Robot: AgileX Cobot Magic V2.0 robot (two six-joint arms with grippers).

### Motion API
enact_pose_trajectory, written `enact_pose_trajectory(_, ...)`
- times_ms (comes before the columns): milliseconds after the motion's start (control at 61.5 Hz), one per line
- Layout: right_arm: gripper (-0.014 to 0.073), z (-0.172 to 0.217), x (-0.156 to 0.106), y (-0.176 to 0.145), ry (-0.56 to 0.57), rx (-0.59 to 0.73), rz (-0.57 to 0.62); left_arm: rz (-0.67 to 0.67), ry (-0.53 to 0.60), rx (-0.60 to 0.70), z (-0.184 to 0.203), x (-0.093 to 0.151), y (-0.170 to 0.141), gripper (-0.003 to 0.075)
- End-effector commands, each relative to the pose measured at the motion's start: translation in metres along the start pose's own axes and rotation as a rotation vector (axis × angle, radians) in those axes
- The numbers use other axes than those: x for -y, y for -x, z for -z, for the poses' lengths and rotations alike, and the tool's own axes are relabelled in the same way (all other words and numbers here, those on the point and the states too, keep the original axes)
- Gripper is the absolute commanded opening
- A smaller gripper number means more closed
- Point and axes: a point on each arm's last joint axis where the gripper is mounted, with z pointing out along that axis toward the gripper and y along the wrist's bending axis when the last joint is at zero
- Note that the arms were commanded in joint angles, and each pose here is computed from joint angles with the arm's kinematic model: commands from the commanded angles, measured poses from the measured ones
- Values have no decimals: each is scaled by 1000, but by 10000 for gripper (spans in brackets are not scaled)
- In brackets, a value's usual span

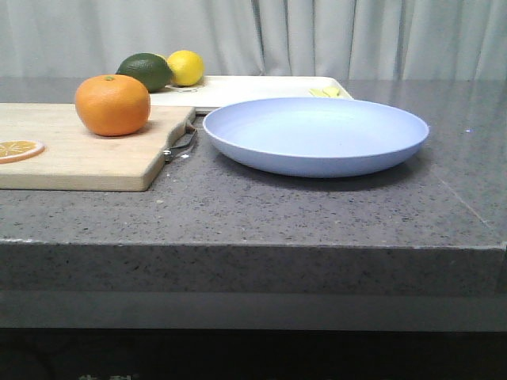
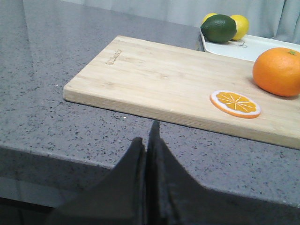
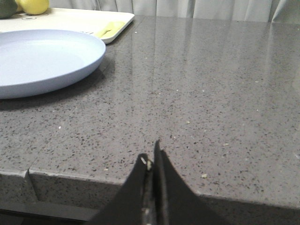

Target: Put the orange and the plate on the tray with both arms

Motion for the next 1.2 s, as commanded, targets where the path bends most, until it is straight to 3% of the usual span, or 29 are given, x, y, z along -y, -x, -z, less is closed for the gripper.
enact_pose_trajectory(0, -59, 2, 0, 9, -3, 102, 1, 12, -17, 96, 2, 1, 7, -18)
enact_pose_trajectory(992, -59, 2, 0, 9, -3, 103, 1, 12, -17, 99, 2, 1, 7, -18)
enact_pose_trajectory(1187, -59, 4, 0, 19, -4, 208, 0, 23, -24, 126, 2, 2, 9, -18)
